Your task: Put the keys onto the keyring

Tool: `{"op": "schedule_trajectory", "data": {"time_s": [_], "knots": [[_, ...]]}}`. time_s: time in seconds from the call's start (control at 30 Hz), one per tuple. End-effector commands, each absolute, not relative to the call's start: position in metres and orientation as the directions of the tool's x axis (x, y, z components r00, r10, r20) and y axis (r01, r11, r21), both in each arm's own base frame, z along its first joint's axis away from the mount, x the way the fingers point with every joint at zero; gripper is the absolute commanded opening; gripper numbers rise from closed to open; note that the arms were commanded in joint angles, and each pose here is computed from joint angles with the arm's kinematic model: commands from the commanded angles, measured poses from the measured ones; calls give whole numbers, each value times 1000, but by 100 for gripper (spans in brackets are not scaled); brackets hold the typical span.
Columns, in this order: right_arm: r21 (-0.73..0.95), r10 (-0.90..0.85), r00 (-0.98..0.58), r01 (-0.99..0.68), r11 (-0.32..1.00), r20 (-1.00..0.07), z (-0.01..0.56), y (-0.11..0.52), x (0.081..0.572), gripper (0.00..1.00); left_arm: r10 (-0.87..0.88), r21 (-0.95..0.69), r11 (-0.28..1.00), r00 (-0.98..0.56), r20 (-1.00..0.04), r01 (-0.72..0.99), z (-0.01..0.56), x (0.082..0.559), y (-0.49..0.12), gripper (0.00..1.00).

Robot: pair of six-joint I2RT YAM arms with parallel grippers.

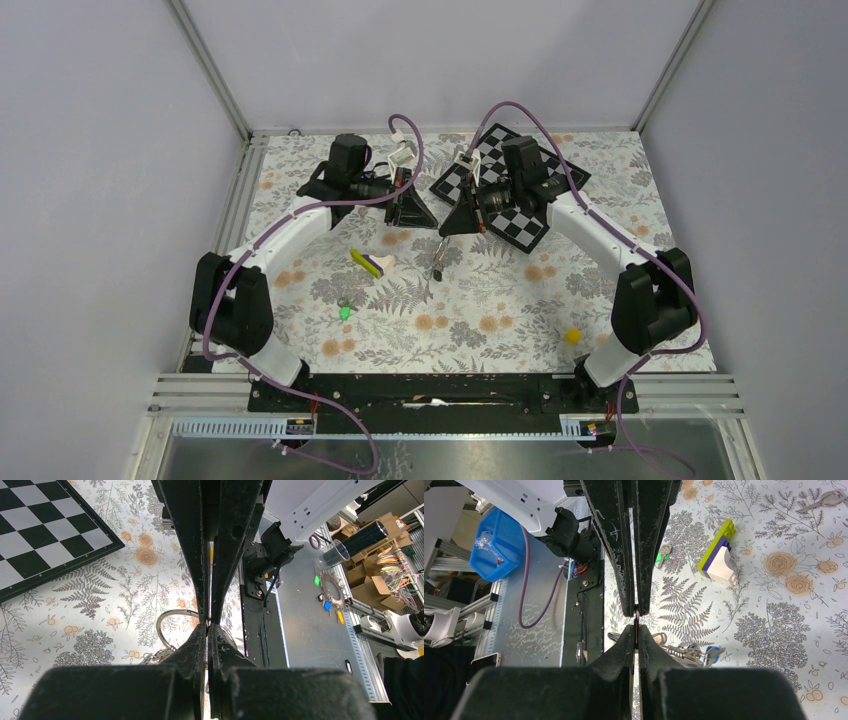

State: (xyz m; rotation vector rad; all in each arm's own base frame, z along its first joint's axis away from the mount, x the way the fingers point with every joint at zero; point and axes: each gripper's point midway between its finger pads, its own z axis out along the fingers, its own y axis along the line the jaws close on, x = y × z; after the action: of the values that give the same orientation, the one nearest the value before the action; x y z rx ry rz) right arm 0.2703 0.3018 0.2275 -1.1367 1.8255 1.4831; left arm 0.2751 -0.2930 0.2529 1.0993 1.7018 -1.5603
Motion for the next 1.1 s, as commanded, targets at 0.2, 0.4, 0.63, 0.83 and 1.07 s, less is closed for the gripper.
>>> {"op": "schedule_trajectory", "data": {"time_s": [0.2, 0.4, 0.63, 0.83, 1.07], "knots": [[509, -265, -495, -861, 18, -828, 243, 300, 265, 0, 129, -429, -58, -419, -899, 902, 274, 283, -292, 28], [513, -268, -498, -859, 17, -825, 241, 300, 264, 0, 108, -431, -50, -424, -899, 901, 281, 288, -295, 41], [512, -266, -498, -859, 18, -825, 242, 301, 265, 0, 110, -435, -32, -430, -896, 900, 275, 288, -294, 48], [512, -264, -497, -859, 17, -826, 243, 301, 267, 0, 137, -438, -16, -432, -891, 899, 266, 286, -295, 51], [512, -266, -498, -859, 19, -826, 242, 301, 267, 0, 148, -447, -18, -440, -886, 894, 261, 283, -296, 45]]}}
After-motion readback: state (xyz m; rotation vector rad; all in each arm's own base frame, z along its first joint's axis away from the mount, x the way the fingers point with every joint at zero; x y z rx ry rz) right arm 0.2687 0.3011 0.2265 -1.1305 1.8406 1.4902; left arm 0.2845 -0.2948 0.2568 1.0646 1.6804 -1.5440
